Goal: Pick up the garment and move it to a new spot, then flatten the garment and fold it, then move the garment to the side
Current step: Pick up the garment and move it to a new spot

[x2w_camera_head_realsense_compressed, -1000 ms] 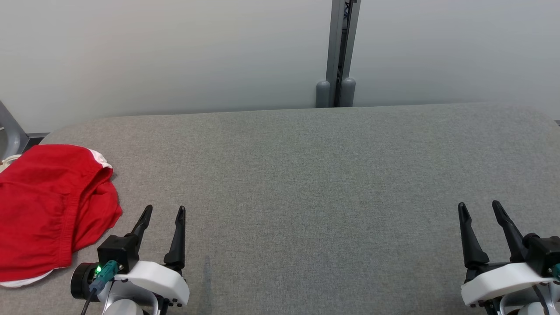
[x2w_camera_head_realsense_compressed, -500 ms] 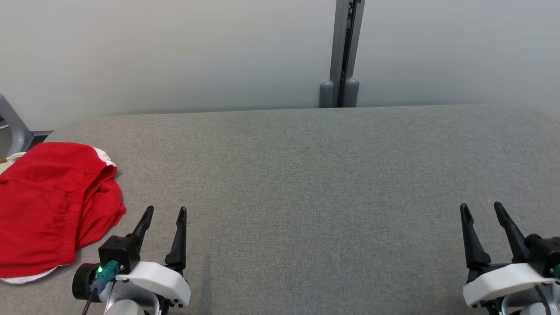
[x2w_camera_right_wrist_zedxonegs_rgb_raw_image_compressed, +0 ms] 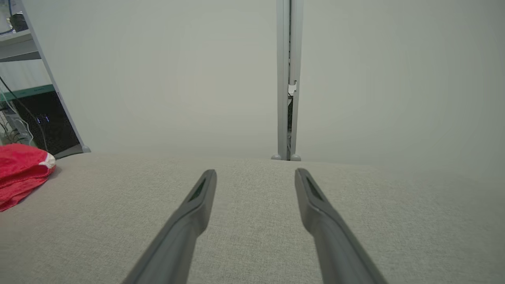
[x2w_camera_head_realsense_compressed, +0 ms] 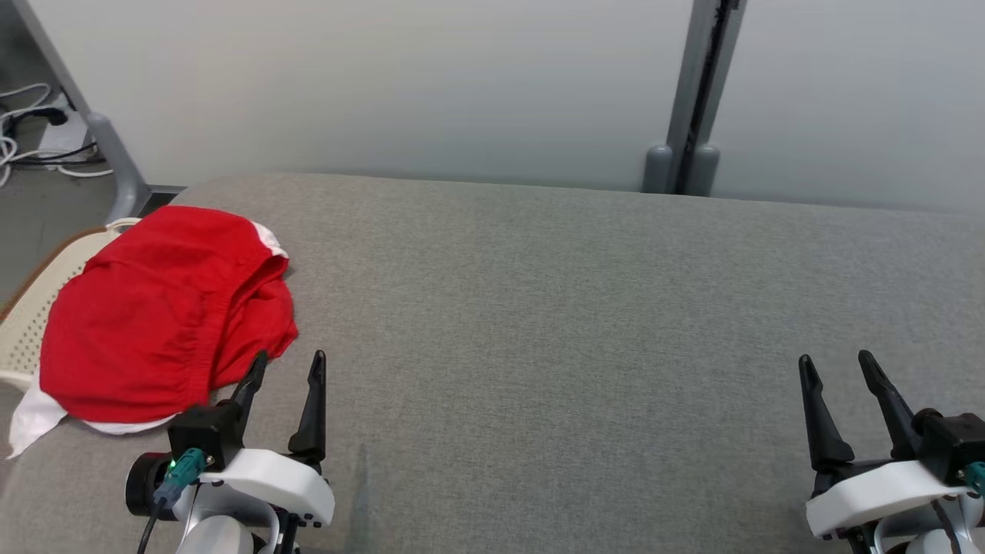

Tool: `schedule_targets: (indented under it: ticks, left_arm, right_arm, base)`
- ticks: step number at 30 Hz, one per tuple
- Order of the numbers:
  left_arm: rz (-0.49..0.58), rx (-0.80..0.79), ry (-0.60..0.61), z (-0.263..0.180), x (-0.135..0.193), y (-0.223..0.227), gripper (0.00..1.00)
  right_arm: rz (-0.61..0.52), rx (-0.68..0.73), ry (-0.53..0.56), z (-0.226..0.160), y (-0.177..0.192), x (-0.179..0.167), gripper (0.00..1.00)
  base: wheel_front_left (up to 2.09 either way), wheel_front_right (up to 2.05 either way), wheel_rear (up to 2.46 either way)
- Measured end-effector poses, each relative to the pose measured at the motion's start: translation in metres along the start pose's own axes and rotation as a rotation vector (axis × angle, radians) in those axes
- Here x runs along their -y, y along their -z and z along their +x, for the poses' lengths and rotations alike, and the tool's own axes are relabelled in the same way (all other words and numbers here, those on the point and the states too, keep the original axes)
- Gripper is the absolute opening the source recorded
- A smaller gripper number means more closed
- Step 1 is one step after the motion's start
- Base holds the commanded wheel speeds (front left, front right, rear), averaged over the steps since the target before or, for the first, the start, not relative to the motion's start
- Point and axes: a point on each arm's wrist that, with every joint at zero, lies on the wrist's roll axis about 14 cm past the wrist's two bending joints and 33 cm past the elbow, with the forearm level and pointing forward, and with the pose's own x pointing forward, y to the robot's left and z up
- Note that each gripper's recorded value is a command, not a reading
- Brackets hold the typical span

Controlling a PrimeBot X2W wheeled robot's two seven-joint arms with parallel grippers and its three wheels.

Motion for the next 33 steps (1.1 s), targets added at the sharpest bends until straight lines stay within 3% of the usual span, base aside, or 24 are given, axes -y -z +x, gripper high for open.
schedule_targets:
  ticks: [17, 33]
  left_arm:
    - [-0.006, 0.041, -0.281, -0.055, -0.088, -0.012, 1.0]
    - [-0.009, 0.041, -0.338, -0.068, -0.102, -0.012, 1.0]
  right_arm:
    - [0.021, -0.03, -0.287, 0.046, 0.014, -0.101, 1.0]
    - [0.014, -0.035, -0.338, 0.053, 0.018, -0.119, 1.0]
  base:
    - [0.0, 0.0, 0.0]
    - [0.0, 0.0, 0.0]
